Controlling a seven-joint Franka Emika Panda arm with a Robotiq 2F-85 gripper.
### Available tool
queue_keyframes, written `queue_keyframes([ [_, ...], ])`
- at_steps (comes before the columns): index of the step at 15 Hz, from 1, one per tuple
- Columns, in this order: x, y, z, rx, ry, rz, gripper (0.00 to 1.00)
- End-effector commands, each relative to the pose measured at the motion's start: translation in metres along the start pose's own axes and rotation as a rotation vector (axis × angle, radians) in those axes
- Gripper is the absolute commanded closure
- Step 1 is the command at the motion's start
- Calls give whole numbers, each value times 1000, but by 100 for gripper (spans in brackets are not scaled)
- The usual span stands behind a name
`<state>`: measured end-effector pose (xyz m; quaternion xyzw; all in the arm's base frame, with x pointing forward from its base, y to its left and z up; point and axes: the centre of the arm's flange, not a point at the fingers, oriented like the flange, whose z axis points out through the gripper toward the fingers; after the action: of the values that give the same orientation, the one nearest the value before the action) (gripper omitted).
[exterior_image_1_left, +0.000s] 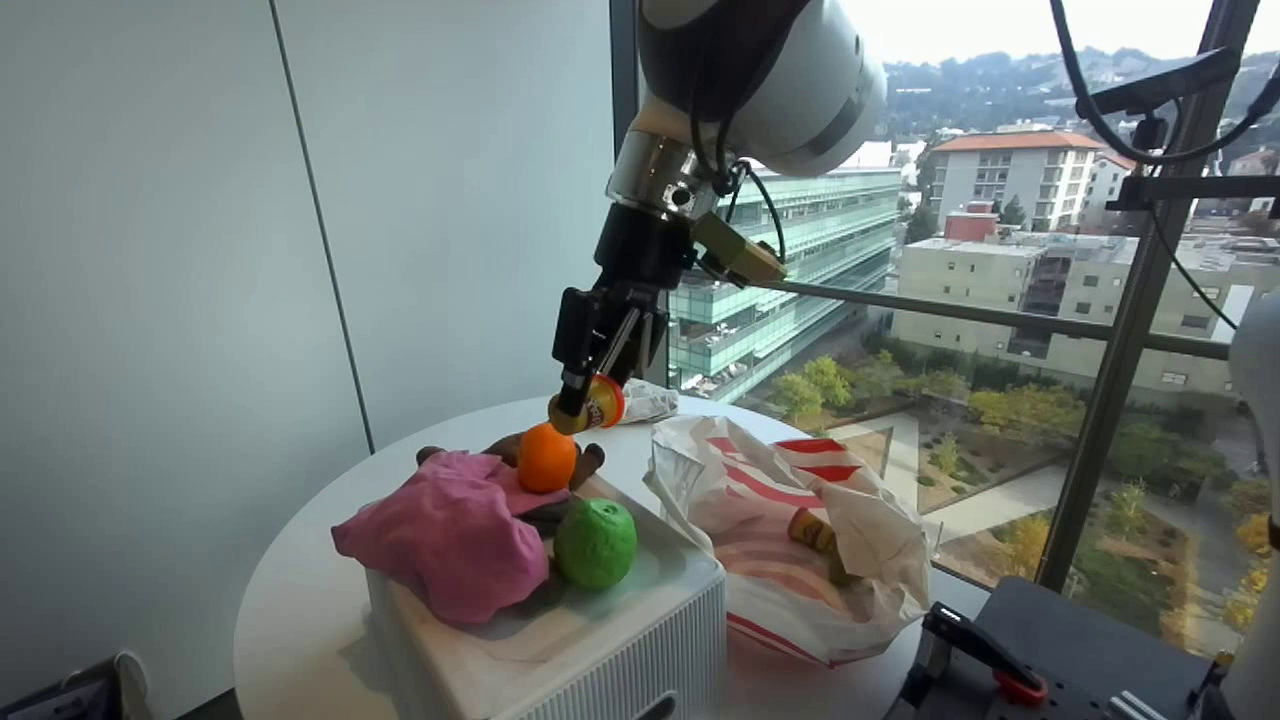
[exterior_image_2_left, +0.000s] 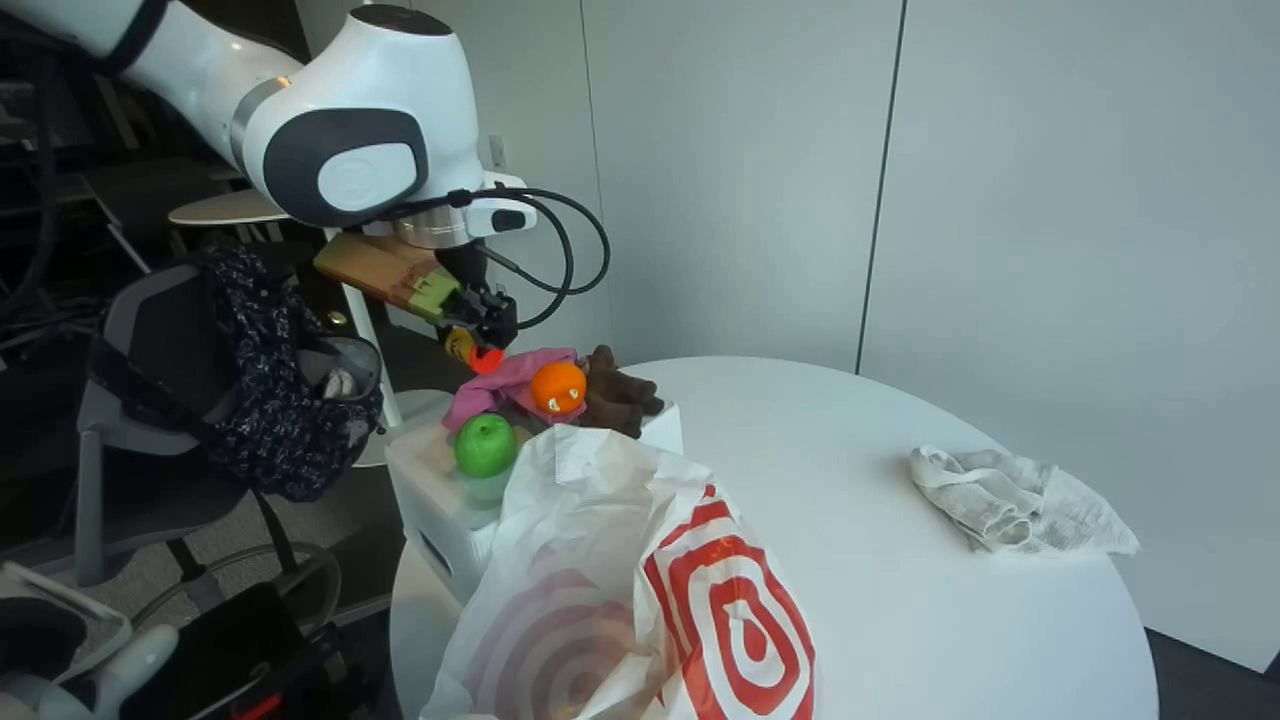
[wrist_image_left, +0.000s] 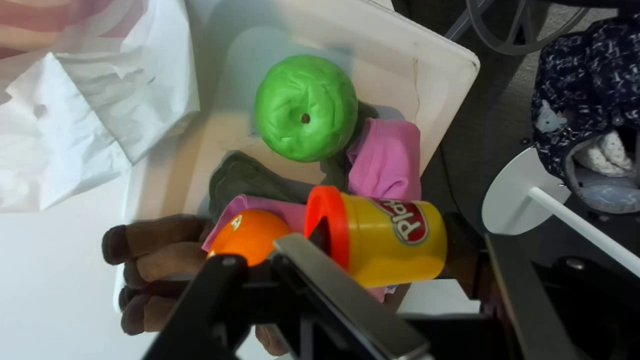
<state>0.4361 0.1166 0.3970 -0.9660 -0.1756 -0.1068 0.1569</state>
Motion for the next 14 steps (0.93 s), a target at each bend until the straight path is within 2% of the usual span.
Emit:
queue_keyframes([
  [1,42,-11,33,-76,44,-89,67],
  [7,84,-38,66,-158,93,-171,67],
  [14,100,-31,115,-178,73,-211,67],
])
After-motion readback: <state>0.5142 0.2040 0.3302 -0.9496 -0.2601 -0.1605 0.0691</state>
